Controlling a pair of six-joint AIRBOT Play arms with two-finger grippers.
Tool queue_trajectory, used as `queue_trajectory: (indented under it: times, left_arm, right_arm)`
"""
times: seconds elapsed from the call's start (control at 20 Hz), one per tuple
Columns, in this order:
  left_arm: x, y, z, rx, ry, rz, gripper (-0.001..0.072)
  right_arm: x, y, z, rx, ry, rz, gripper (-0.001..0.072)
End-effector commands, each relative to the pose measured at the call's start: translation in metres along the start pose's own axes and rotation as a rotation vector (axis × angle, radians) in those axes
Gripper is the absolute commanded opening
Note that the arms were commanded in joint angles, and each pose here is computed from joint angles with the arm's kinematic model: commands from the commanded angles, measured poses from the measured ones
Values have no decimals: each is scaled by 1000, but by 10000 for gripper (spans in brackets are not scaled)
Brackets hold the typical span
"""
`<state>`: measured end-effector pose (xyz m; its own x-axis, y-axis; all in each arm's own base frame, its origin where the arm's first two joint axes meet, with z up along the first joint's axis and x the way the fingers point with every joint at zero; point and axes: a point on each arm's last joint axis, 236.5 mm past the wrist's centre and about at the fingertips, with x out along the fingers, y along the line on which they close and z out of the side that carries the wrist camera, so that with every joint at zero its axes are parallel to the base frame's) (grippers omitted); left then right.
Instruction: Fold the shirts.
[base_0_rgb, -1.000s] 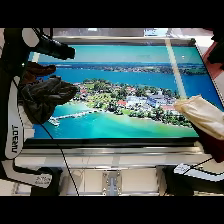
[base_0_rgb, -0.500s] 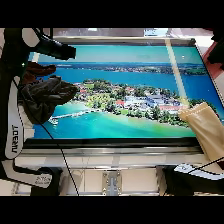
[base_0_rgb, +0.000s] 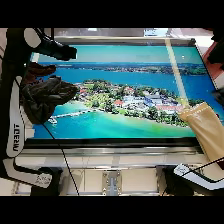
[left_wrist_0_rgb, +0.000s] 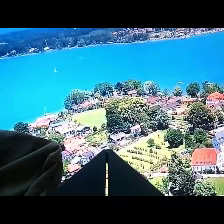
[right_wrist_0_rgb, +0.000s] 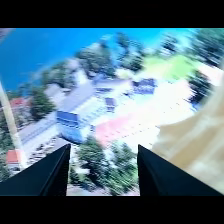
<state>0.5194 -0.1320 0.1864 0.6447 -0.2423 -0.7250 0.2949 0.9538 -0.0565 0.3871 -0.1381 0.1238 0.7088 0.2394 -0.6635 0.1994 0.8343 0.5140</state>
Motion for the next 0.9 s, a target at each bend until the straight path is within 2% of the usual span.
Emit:
queue_trajectory:
  times: [0.0, 0.15, 0.35, 0.6, 0.85]
  left_arm:
    - [10, 1, -7, -10, 27, -1, 12]
    - [10, 0, -20, -37, 85, -4, 12]
    - [7, -6, -45, -67, 190, -23, 12]
    - [7, -6, -44, -67, 190, -23, 12]
    - [7, -6, -44, -67, 190, -23, 12]
  right_arm:
    - [49, 128, -5, -307, -35, 186, 473]
    - [85, 190, -28, -536, -53, 177, 473]
    - [101, 236, -50, -621, -65, 231, 473]
    - [96, 242, -116, -671, 182, 307, 473]
    - [92, 239, -131, -679, 249, 319, 473]
